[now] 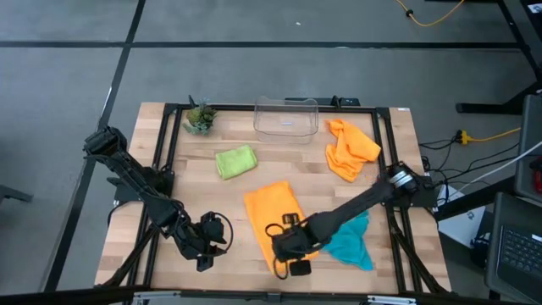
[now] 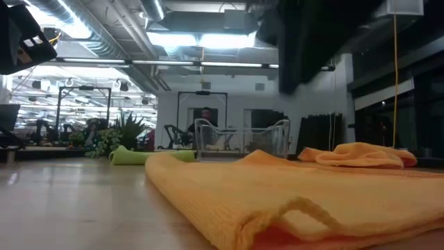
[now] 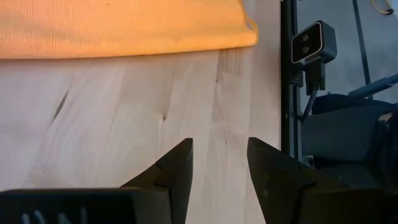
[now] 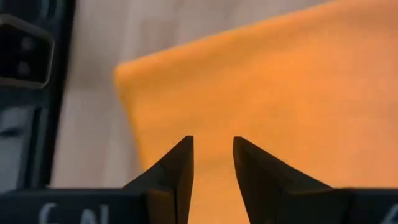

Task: Fold microfiber towels
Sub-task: Fold the bottom microfiber cloth

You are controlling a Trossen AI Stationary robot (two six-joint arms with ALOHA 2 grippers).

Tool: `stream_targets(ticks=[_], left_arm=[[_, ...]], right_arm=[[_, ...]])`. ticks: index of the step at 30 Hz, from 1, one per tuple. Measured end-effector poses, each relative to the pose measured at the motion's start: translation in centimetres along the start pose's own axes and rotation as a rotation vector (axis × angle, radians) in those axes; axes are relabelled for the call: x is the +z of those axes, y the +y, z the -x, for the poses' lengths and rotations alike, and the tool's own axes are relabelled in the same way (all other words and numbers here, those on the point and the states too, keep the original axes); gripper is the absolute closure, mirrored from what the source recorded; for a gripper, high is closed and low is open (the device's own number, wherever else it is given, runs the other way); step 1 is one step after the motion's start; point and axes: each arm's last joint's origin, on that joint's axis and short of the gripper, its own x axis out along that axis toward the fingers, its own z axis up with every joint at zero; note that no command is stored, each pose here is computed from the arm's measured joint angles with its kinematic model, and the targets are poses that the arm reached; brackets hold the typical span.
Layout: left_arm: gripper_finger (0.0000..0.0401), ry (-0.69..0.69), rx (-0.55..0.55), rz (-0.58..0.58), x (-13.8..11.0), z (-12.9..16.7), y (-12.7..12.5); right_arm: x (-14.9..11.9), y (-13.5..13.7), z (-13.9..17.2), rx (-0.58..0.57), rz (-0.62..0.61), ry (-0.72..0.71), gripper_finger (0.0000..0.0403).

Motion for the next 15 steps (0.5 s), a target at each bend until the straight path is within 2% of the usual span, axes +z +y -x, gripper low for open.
stream_targets(ticks=[5, 8, 15], left_arm=[[0.0256, -0.024, -0.006, 0.015, 0.4, -0.1, 0.0], [0.0256, -0.045, -0.024, 0.031, 0.7, -0.1, -0.1], [0.0256, -0.052, -0.026, 0.037, 0.9, -0.2, 0.0]], right_arm=[[0.0, 0.9, 3.0, -0.217, 0.011, -0.175, 0.0287], [-0.1, 0.9, 2.9, -0.312, -0.029, -0.22, 0.0287], [-2.5, -1.2, -2.0, -0.289, -0.174, -0.229, 0.0287]])
